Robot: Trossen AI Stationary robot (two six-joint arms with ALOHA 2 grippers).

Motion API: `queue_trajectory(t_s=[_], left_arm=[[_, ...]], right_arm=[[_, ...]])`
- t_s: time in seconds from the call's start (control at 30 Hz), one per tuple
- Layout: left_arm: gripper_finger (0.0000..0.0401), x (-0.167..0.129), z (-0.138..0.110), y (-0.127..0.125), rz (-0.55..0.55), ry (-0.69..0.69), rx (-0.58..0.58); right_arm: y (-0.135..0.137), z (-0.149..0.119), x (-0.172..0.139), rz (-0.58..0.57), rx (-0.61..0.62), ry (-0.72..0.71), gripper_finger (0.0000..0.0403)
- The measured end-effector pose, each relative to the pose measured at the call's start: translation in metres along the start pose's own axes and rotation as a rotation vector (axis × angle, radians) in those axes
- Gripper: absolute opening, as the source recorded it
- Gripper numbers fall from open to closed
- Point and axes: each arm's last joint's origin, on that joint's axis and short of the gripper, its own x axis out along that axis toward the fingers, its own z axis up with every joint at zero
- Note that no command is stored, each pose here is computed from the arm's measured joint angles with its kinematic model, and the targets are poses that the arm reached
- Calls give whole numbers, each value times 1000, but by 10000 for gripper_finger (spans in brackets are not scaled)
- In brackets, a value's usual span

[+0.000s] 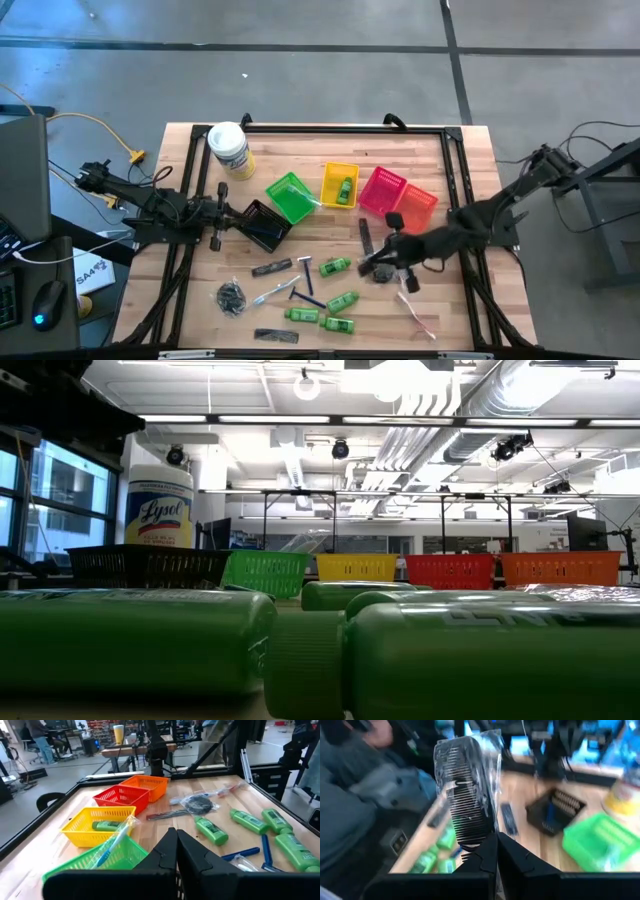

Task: Pick & Place Travel size toiletries
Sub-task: Put the black comb into the red bin

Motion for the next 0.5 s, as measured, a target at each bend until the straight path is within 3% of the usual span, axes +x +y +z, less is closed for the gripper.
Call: queue_trajectory(t_s=[0.13,0.3,0.5], left_arm=[[0,0,0,0,0,2,-8],[0,0,-1,0,0,6,-13],[0,0,-1,0,1,7,-13]], right_arm=[[-10,-16,-16,62,-6,-118,2],[-18,-43,-34,60,11,-204,2],[-36,-80,-50,-49,5,-346,2]])
